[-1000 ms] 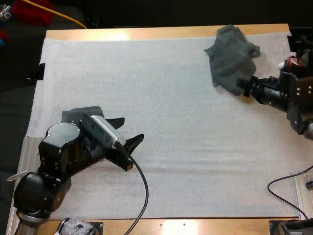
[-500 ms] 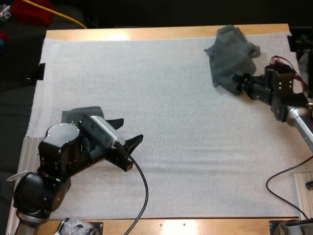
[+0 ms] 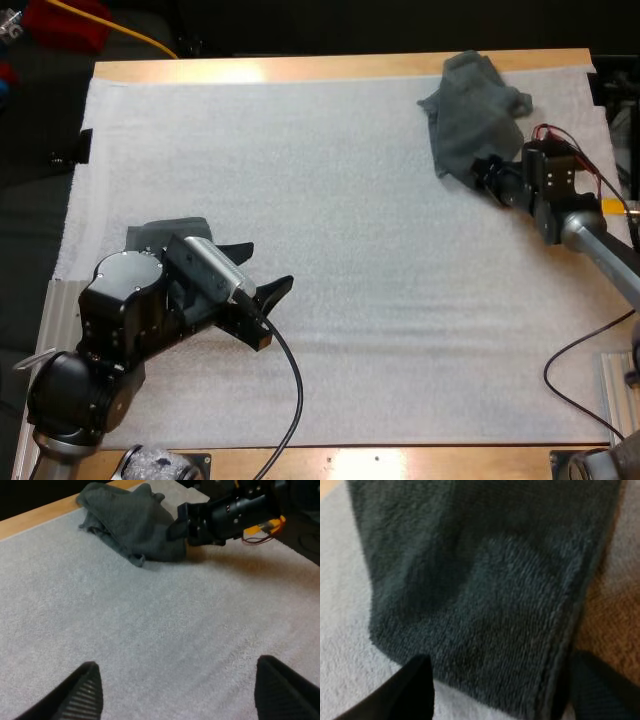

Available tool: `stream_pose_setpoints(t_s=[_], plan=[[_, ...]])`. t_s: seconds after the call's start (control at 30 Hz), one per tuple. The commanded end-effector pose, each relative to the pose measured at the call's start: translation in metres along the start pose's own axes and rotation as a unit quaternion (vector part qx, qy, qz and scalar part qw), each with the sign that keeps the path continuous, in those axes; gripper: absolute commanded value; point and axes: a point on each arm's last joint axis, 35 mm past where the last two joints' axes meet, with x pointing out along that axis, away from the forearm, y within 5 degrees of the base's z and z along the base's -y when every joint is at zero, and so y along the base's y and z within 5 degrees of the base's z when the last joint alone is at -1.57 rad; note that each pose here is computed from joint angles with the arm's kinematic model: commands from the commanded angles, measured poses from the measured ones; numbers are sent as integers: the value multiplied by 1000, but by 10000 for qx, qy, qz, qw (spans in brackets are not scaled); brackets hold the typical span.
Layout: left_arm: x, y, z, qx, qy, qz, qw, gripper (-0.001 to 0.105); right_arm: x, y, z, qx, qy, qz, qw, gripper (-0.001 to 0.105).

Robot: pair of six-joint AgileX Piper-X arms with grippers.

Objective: Pick towel from pile, fold and stack

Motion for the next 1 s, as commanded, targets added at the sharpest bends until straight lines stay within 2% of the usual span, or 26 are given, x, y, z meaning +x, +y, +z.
stream_pose_setpoints(t_s=[0.0, 0.2, 0.27, 0.43, 0.5, 0.57, 0.73, 0.97], plan=[[-2, -2, 2, 2, -13, -86, 10000, 63, 3, 1, 3, 45, -107, 27, 9999, 58], [-2, -2, 2, 3, -10, -107, 9999, 63, 21, -4, -5, 356, -91, 74, 9993, 57], [-2, -2, 2, 3, -10, -107, 9999, 63, 24, -5, -8, 449, -57, 80, 9989, 54], [-2, -2, 2, 3, -10, -107, 9999, 63, 26, -4, -10, 499, 36, 229, 9985, 25], [-2, -2, 2, 3, -10, -107, 9999, 63, 26, -3, -10, 496, 76, 366, 9981, 10], [-2, -2, 2, 3, -10, -107, 9999, 63, 26, -2, -10, 488, 133, 506, 9974, 2], [-2, -2, 2, 3, -10, -107, 9999, 63, 17, 3, -5, 244, 153, 834, 9961, 1], [-2, -2, 2, -11, -10, -107, 9999, 63, -26, 15, 18, -685, -157, 764, 9946, 1]])
